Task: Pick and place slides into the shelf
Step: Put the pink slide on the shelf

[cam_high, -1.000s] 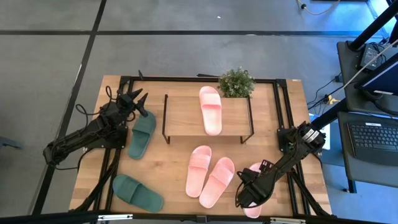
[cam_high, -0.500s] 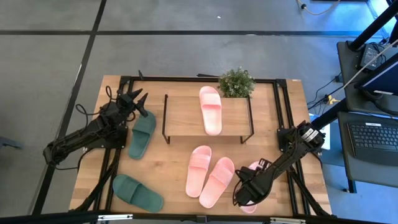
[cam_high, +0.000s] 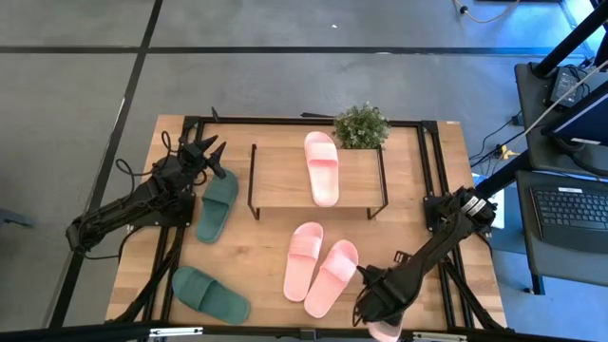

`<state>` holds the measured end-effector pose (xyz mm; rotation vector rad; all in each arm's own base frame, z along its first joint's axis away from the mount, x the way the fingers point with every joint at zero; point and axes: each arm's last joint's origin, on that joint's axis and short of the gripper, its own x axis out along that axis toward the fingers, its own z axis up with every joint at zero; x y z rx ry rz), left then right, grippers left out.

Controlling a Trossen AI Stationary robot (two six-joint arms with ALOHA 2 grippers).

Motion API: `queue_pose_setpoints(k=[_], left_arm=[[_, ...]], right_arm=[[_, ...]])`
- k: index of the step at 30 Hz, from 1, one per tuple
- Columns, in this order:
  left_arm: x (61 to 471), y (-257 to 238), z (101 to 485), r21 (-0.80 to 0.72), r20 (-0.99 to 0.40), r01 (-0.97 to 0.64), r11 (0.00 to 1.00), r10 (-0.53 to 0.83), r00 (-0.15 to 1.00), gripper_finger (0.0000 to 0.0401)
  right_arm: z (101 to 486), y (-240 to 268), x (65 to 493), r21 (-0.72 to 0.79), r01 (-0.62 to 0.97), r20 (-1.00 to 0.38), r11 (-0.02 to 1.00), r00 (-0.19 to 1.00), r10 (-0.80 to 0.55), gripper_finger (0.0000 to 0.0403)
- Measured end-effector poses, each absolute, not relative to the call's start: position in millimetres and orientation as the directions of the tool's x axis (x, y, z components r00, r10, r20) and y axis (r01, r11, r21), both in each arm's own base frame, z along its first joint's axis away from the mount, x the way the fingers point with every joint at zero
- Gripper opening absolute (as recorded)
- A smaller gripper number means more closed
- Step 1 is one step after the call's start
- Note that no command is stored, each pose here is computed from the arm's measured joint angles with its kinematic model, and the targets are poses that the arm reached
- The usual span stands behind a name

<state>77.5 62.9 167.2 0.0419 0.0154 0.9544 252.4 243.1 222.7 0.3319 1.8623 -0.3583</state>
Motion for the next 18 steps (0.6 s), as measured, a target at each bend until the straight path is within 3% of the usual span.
queue_pose_setpoints(k=[4, 9, 14, 18], left_arm=[[77, 63, 167, 0.043, 0.005, -0.815, 0.577, 0.816, 0.578, 0.0159], [77, 63, 167, 0.043, 0.005, -0.815, 0.577, 0.816, 0.578, 0.0159], [77, 63, 167, 0.043, 0.005, -0.815, 0.577, 0.816, 0.578, 0.0159], [77, 63, 167, 0.046, 0.005, -0.815, 0.577, 0.816, 0.578, 0.0159]], right_arm=[[269, 242, 273, 0.008, 0.476, -0.982, 0.879, -0.160, 0.096, 0.0013], [323, 227, 298, 0.046, 0.397, -0.977, 0.916, 0.210, -0.042, 0.0013], [372, 193, 320, -0.048, 0.321, -0.863, 0.946, 0.463, -0.201, 0.0013], [398, 151, 337, -0.201, 0.289, -0.774, 0.936, 0.539, -0.332, 0.0013]])
